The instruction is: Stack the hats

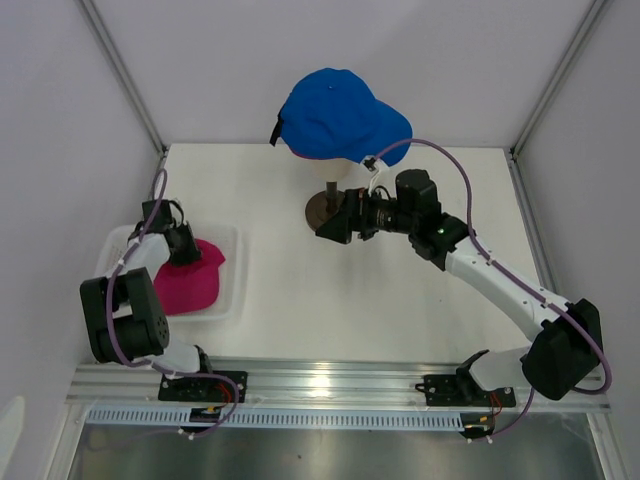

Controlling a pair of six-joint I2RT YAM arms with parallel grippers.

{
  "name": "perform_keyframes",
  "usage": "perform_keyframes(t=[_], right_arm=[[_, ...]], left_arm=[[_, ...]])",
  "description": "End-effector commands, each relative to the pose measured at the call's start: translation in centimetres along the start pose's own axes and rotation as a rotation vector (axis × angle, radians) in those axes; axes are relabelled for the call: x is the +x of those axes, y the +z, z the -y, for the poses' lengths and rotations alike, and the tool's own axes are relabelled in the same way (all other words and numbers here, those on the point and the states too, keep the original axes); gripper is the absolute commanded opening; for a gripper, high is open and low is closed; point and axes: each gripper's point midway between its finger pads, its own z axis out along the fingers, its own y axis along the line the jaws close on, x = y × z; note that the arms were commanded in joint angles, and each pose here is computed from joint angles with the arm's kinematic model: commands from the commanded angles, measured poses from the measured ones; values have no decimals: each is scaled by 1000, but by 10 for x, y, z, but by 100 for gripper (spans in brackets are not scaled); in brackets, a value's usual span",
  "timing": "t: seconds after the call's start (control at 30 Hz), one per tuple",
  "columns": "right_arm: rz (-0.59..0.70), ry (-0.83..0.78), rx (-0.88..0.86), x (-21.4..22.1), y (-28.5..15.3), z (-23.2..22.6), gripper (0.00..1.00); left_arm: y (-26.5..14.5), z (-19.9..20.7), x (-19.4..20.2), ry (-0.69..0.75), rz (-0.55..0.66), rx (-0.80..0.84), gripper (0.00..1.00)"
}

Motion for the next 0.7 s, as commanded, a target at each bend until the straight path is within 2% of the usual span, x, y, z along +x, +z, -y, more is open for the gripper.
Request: perform_keyframes(t=[0.0,0.03,0.07,0.23,0.43,0.53,0.67], right_arm=[[43,-64,-10,-22,-1,-8,94],[46,-65,-6,-23,-1,-8,94],[49,-69,-7,-23,-1,-8,94],[62,-71,-48,-29,0,-17,94],[70,-41,-199,-39,18,-45,95],[60,-53,-256,-34,36,-62,95],[82,-76,-328,-34,55,-83,96]], left_arm=[[-2,-4,-19,43,44,-34,23],[-8,-6,-25,49,75,-48,3],[-11,-9,-27,54,91,-65,1],[-56,-1,-54,70,225,-51,1],[-162,40,-74,82,456,101,1],[-214,55,-83,4,607,181,1],[-265,73,-92,-249,733,324,1]])
